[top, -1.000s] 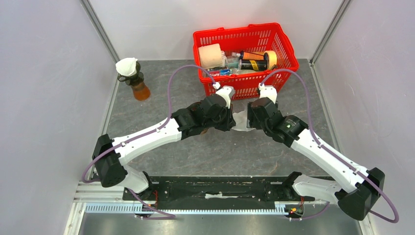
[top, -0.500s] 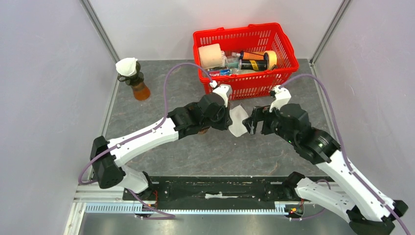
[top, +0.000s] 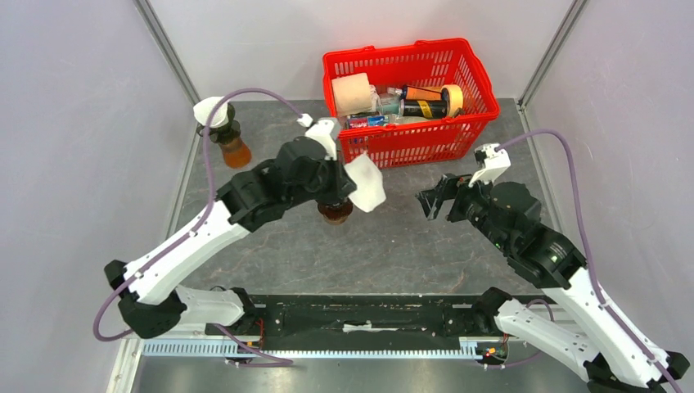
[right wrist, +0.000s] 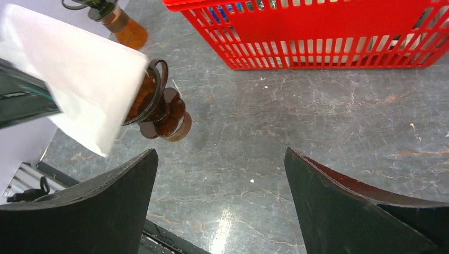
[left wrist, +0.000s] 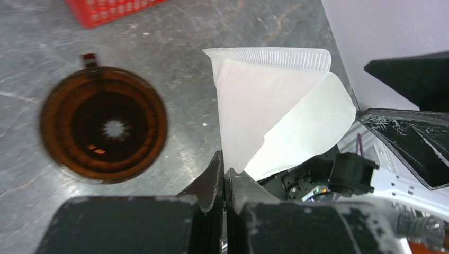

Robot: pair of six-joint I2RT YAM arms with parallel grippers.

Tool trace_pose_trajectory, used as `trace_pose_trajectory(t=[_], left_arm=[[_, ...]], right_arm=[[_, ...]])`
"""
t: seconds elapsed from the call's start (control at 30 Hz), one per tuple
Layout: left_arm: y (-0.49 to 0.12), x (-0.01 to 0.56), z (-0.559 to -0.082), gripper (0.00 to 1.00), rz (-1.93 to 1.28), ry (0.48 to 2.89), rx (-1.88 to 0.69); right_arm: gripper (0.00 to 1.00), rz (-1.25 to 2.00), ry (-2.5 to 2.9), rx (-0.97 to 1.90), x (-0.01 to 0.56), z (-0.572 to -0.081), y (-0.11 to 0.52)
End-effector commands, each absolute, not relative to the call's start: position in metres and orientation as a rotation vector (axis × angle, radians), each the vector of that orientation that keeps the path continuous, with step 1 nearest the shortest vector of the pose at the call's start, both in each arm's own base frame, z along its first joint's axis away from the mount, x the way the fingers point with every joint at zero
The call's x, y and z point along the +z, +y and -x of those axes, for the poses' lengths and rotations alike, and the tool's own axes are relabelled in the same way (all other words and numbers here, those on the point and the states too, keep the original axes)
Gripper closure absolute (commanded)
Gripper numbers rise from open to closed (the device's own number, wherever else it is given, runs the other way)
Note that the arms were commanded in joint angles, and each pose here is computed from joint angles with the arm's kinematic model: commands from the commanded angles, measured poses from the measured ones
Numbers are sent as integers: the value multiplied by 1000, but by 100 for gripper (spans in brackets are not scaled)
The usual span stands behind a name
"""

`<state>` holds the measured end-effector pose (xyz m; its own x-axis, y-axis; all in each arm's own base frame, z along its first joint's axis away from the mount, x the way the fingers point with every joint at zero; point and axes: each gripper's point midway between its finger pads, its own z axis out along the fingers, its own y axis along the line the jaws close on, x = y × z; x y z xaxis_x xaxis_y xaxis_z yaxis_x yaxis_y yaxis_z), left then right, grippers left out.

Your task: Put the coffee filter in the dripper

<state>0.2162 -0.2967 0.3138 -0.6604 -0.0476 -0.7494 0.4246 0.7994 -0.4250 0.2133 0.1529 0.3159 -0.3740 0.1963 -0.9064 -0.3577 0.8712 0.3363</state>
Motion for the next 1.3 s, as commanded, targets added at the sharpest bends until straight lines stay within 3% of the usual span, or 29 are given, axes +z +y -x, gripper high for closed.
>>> trace_pose_trajectory(t=[0.0, 0.33, 0.83, 1.03, 1.1, 1.17, 1.27], left_arm=[[-254, 320, -222, 98, -107, 2236, -690], [-215, 291, -231, 98, 40, 2344, -657], [-227, 250, -226, 98, 65, 2522, -806], [-213, 244, -232, 97, 110, 2530, -715], [-211, 246, -234, 87, 122, 2517, -706], [-209, 252, -236, 69, 120, 2494, -701], [-206, 267, -236, 35, 115, 2442, -715]], right_arm=[[3, 39, 1886, 547, 307, -233, 157], [3, 5, 1945, 538, 301, -260, 180], [3, 41, 1924, 555, 318, -284, 204], [3, 123, 1924, 589, 317, -289, 221], [3, 195, 1909, 633, 320, -288, 233], [3, 275, 1898, 688, 326, -285, 247], [3, 367, 1883, 770, 338, -282, 266]])
